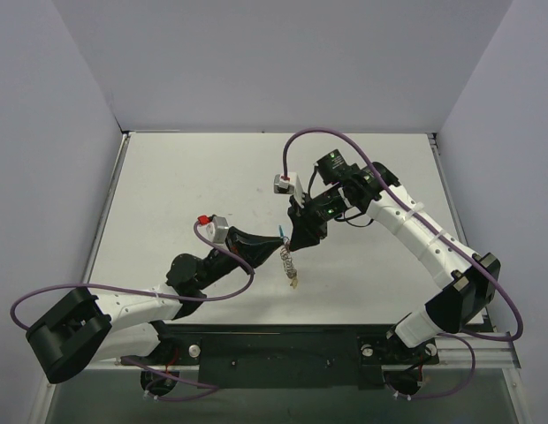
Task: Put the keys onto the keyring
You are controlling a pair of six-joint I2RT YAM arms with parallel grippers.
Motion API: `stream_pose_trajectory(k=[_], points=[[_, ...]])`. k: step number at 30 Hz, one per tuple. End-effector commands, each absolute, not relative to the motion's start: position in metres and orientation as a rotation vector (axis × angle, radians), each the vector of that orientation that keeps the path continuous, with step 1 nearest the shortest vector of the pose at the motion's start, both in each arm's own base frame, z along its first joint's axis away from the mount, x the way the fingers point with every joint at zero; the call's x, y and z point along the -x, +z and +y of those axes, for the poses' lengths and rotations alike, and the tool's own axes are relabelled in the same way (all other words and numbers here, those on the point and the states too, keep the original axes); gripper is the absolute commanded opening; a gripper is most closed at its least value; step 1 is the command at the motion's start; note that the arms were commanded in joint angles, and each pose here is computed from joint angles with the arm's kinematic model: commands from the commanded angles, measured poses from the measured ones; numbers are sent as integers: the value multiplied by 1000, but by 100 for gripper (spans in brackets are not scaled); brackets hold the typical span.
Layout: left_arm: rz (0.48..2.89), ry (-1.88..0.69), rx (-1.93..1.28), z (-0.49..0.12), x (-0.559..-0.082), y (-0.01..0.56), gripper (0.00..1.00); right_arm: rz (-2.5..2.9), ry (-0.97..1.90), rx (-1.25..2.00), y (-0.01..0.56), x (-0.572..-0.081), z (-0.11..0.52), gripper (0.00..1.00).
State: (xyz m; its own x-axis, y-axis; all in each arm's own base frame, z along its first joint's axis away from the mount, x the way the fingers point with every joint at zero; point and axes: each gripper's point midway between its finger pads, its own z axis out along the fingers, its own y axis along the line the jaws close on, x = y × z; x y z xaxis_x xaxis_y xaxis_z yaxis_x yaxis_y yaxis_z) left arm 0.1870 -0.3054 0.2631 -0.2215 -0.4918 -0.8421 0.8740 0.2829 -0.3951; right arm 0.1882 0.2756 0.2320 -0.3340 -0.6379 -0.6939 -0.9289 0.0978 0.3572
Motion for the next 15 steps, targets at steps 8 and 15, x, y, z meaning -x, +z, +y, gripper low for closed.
stream_pose_trajectory(k=[8, 15], points=[[915, -1398, -329, -280, -171, 337, 0, 1963, 1074, 1561, 242, -187, 276, 0], [897, -1411, -314, -272, -172, 343, 0, 1951, 1073, 1649, 232, -173, 268, 0]])
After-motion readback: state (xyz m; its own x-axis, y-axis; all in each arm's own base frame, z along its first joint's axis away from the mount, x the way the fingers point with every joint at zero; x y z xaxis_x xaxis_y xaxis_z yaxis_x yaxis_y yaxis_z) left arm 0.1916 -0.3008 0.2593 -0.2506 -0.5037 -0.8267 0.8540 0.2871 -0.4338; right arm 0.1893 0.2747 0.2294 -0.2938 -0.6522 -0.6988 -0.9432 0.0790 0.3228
